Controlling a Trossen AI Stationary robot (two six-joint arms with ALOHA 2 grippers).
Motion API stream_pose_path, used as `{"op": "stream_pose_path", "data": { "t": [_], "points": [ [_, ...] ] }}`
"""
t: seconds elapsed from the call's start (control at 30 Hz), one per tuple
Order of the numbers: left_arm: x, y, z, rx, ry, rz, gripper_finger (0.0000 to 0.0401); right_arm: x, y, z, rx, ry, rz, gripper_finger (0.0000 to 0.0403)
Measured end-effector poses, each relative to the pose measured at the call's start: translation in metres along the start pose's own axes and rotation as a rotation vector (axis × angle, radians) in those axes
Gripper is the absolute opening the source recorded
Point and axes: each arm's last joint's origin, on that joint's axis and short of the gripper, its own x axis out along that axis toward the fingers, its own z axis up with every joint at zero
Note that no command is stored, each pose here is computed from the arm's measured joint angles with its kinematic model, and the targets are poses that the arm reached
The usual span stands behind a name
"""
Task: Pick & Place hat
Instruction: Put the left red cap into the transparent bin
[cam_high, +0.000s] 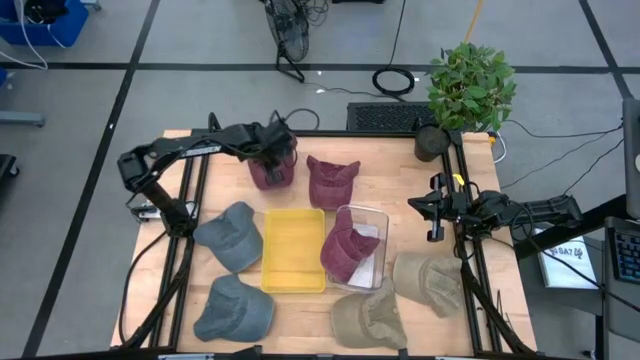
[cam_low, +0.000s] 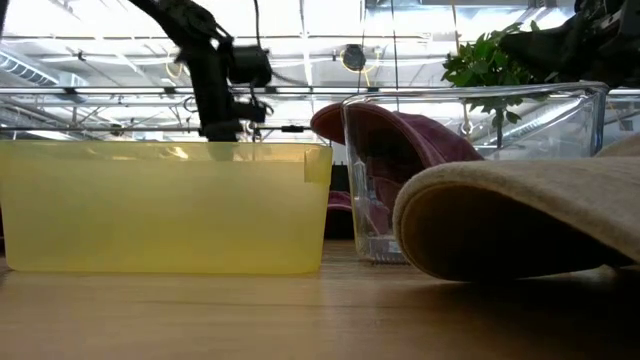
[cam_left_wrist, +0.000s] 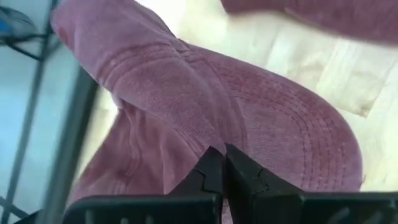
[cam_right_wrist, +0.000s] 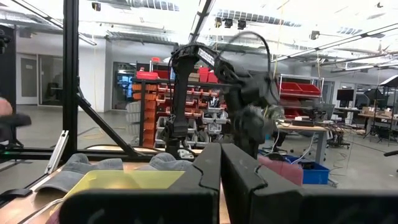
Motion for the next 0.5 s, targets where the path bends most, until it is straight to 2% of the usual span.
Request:
{"op": "stream_pose_path", "data": {
  "t": [0.13, 0.23, 0.43, 0.5],
  "points": [
    [-0.035, 0.001, 0.002, -0.018, -0.111, 0.014, 0.0005, 0.000, 0.000, 0.000, -0.007, 0.001, 0.000, 0.0000],
    [-0.066, -0.003, 0.006, -0.013, -0.226, -0.019, 0.0004, 0.000, 0.000, 0.000, -0.007, 0.002, 0.000, 0.0000],
    [-0.124, -0.014, 0.018, 0.030, -0.472, -0.269, 0.0003, 0.000, 0.000, -0.002, -0.034, 0.022, 0.002, 0.0000],
    [-0.138, -0.021, 0.022, 0.049, -0.529, -0.317, 0.0003, 0.000, 0.000, -0.002, -0.034, 0.022, 0.002, 0.0000]
  ]
}}
